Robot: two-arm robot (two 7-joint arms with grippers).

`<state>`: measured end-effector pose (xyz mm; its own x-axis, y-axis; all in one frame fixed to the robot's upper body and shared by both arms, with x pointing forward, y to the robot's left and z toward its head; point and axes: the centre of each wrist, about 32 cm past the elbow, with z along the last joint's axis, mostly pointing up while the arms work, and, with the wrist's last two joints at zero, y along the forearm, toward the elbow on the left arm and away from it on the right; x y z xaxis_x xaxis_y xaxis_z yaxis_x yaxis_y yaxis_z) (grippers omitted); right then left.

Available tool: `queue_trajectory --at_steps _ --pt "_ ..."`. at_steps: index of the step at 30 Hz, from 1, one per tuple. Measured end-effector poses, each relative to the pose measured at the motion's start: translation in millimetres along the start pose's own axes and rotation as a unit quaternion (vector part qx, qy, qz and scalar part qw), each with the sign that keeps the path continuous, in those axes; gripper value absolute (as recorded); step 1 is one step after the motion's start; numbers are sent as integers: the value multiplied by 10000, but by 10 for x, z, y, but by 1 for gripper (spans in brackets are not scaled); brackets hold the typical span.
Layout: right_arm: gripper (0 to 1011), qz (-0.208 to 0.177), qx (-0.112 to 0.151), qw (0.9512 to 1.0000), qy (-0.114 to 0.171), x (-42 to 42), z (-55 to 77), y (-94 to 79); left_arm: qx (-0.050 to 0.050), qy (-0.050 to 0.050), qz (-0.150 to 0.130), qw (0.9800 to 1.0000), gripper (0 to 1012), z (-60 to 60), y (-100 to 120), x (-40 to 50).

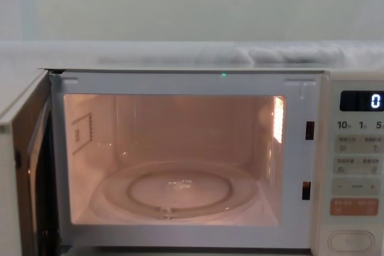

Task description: Press the button to open the microwave door with one hand; close the microwave door with the other hand.

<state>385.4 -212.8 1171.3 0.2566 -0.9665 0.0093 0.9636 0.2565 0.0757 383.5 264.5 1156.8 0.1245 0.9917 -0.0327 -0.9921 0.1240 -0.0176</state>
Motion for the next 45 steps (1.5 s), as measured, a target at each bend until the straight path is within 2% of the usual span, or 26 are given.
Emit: queue_trajectory --at_steps 14,19,22,33,35,36,39,41,42,43,44,45 --pt "4 -1 -7 10000 13 -2 1 2 0 0 0 10000 1006 0 0 0" --pt "153 -2 -9 10000 15 -3 1 2 0 0 0 10000 1006 0 0 0" --pt "202 -3 -10 10000 16 -3 1 2 0 0 0 10000 1006 0 0 0" --pt "581 -8 -17 10000 20 -4 -2 2 0 0 0 10000 1006 0 0 0" --pt "622 -8 -16 10000 20 -4 -2 2 0 0 0 10000 1006 0 0 0" --pt "682 -9 -16 10000 20 -4 -2 2 0 0 0 10000 1006 0 0 0" --pt "742 -9 -17 10000 20 -4 -2 2 0 0 0 10000 1006 0 0 0" --pt "819 -9 -16 10000 20 -4 -2 2 0 0 0 10000 1006 0 0 0" --pt "849 -9 -17 10000 20 -4 -2 2 -19 6 0 10000 1006 3 0 1" --pt "872 -9 -16 10000 20 -4 -2 2 -105 8 -33 9999 1006 20 2 2" --pt "923 -9 -17 10000 20 -4 -2 2 -105 8 -33 9999 1006 20 2 2" --pt "923 -9 -17 10000 20 -4 -2 2 -203 -14 -78 9998 1006 44 7 8"
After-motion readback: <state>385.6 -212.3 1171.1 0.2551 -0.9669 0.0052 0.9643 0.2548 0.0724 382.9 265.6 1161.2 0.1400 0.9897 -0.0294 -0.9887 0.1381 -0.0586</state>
